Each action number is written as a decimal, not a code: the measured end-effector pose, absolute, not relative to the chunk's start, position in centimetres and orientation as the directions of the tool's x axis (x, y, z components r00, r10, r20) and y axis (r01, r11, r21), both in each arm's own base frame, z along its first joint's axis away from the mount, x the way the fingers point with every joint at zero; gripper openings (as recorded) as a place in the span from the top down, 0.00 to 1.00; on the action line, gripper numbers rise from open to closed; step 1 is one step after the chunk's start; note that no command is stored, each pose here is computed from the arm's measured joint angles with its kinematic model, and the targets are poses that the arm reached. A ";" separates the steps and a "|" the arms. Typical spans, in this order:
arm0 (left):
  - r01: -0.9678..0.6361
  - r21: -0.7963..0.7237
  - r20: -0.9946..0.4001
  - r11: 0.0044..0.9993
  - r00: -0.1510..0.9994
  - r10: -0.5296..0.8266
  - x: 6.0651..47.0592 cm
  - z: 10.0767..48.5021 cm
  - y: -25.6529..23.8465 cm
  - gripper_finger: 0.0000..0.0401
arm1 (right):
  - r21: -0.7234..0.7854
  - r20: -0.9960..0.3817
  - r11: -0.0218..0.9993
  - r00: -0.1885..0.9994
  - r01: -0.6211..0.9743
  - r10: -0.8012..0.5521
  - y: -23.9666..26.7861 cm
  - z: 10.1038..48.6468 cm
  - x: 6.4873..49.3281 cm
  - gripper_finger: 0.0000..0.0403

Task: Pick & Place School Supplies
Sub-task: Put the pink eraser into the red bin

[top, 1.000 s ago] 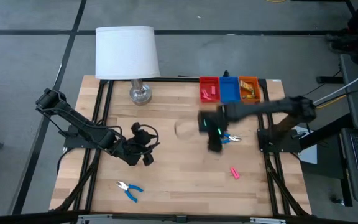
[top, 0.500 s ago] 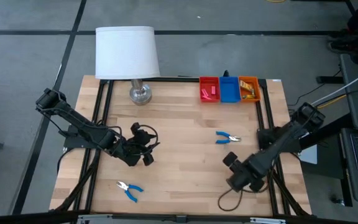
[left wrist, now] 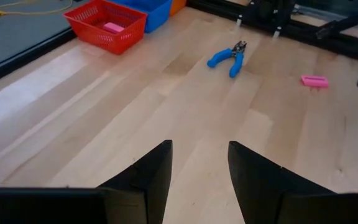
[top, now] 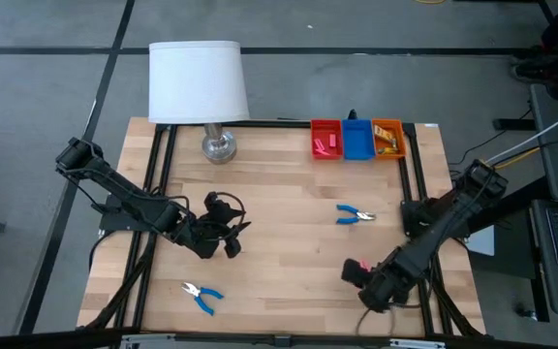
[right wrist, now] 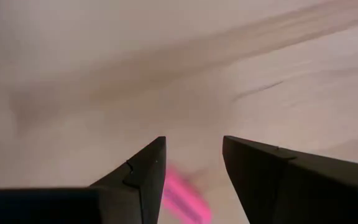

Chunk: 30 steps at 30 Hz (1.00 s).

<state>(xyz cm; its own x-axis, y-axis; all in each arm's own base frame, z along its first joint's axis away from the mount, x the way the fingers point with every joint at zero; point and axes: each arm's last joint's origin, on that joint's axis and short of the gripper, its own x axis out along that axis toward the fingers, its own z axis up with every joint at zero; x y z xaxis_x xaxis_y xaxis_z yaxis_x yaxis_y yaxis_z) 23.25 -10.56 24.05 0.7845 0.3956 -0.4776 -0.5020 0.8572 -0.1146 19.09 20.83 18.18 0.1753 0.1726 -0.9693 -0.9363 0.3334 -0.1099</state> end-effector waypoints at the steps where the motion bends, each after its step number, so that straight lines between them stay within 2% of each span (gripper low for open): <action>1: -0.505 -0.122 -0.478 0.854 0.784 0.396 23.2 24.1 -10.6 0.62 | -0.094 -0.962 0.472 0.203 -0.876 0.184 20.9 18.4 19.5 0.60; 2: -0.508 -0.129 -0.478 0.852 0.785 0.395 23.2 24.0 -10.6 0.62 | -0.060 -0.956 0.628 0.225 -0.776 0.187 20.8 18.6 20.0 0.60; 4: -0.512 -0.147 -0.479 0.846 0.785 0.392 23.2 24.0 -10.6 0.62 | 0.060 -0.950 0.890 0.248 -0.452 0.190 20.3 19.1 21.0 0.60; 5: -0.513 -0.151 -0.480 0.845 0.786 0.391 23.2 24.0 -10.6 0.62 | 0.120 -0.950 0.960 0.250 -0.253 0.185 19.9 19.1 21.3 0.60; 6: -0.512 -0.154 -0.480 0.845 0.786 0.389 23.2 24.0 -10.7 0.62 | 0.174 -0.954 0.984 0.242 -0.033 0.177 19.5 19.0 21.5 0.60; 7: -0.510 -0.154 -0.480 0.846 0.788 0.387 23.2 24.0 -10.7 0.62 | 0.226 -0.958 0.956 0.220 0.186 0.183 19.2 19.0 21.7 0.60; 9: -0.502 -0.151 -0.482 0.852 0.790 0.380 23.1 24.0 -10.9 0.62 | 0.276 -0.961 0.798 0.168 0.535 0.220 18.8 19.0 21.8 0.60; 10: -0.498 -0.150 -0.483 0.854 0.791 0.376 23.1 24.0 -10.9 0.62 | 0.273 -0.960 0.698 0.148 0.662 0.236 18.7 18.9 21.8 0.60; 12: -0.488 -0.145 -0.489 0.861 0.792 0.366 23.1 24.0 -11.0 0.62 | 0.256 -0.956 0.520 0.134 0.815 0.260 18.9 19.0 21.7 0.60; 16: -0.459 -0.122 -0.501 0.880 0.794 0.345 23.1 24.0 -11.0 0.62 | 0.208 -0.962 0.316 0.136 0.926 0.236 19.6 18.9 21.0 0.60; 19: -0.432 -0.103 -0.512 0.896 0.795 0.325 23.1 24.0 -11.1 0.62 | 0.157 -0.981 0.257 0.121 0.954 0.149 19.4 18.7 20.3 0.60; 24: -0.389 -0.081 -0.529 0.918 0.797 0.291 23.1 23.9 -11.2 0.62 | 0.008 -1.000 0.297 0.000 0.955 0.026 18.4 18.2 19.2 0.60; 30: -0.369 -0.072 -0.538 0.926 0.796 0.276 23.1 23.9 -11.2 0.62 | -0.019 -1.000 0.476 -0.009 0.879 -0.024 18.4 17.6 19.3 0.60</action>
<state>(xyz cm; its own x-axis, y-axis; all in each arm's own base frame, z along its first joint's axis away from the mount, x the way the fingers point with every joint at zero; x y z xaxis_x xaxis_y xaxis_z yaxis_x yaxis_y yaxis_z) 23.09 -11.21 23.87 0.7965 0.2757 -0.5381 -0.3694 0.9265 -0.0720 19.29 18.40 17.59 -0.0088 -0.0245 -0.9997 0.8792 0.4760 -0.0194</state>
